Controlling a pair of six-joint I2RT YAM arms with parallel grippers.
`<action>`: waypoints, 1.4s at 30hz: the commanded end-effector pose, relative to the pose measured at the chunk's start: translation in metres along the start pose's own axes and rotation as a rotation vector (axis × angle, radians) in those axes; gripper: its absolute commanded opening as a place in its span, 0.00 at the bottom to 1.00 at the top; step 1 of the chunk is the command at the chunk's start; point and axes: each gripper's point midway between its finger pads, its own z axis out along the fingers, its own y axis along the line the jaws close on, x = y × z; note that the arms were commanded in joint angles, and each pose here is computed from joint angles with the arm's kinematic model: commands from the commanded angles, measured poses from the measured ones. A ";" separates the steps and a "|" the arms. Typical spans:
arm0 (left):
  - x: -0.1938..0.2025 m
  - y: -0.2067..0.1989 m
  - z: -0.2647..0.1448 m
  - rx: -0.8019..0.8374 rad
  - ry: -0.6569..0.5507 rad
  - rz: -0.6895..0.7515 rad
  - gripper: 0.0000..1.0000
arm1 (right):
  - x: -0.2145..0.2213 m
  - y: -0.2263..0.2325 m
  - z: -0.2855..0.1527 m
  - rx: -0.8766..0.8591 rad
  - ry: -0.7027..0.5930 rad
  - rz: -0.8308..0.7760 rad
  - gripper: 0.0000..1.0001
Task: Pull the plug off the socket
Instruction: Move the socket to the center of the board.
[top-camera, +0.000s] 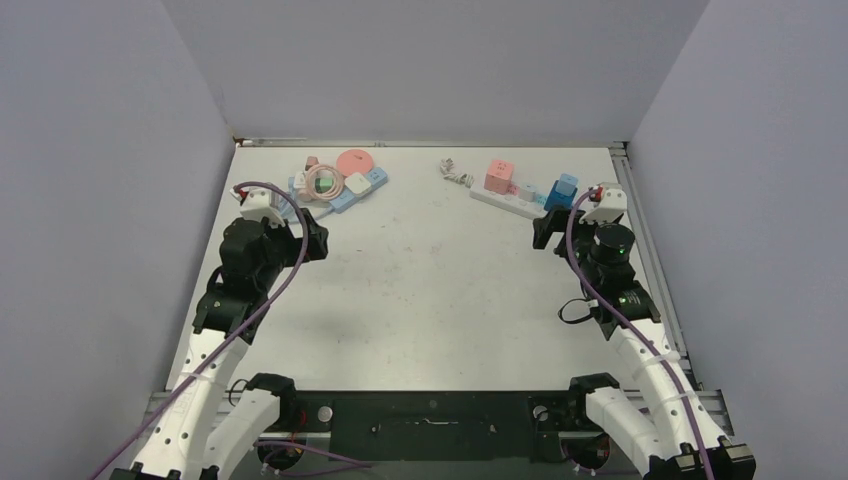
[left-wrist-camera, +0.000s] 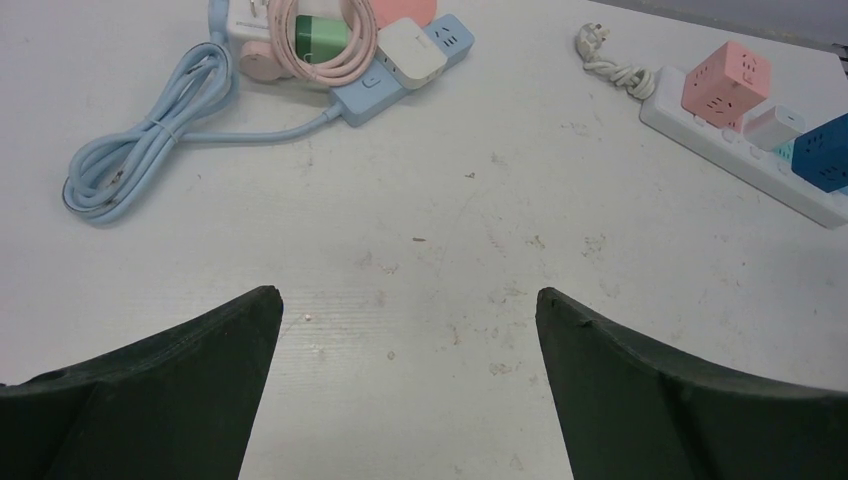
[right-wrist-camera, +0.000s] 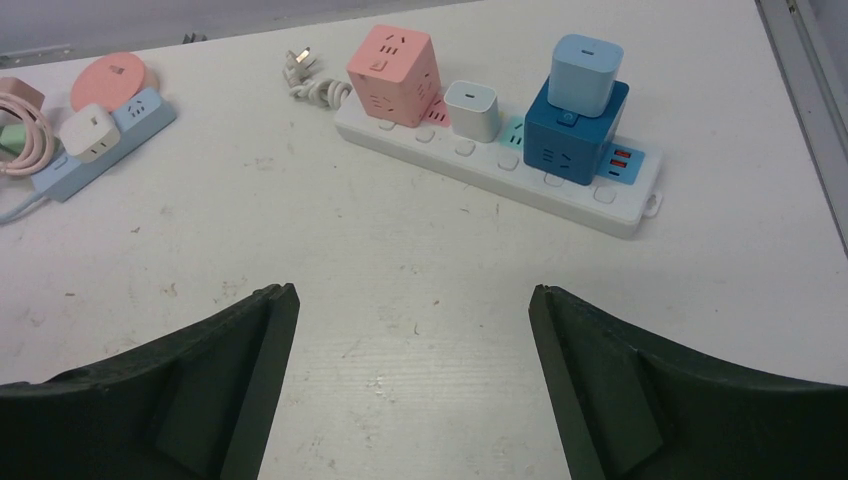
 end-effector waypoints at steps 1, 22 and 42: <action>-0.022 -0.004 -0.005 0.010 -0.070 0.036 0.96 | -0.022 0.008 -0.005 -0.041 -0.096 -0.013 0.90; -0.035 0.041 0.173 -0.094 0.163 0.077 0.96 | -0.044 0.013 0.007 -0.080 -0.216 -0.059 0.90; -0.012 0.097 0.276 -0.244 0.135 0.005 0.49 | -0.049 0.016 0.005 -0.092 -0.231 -0.051 0.90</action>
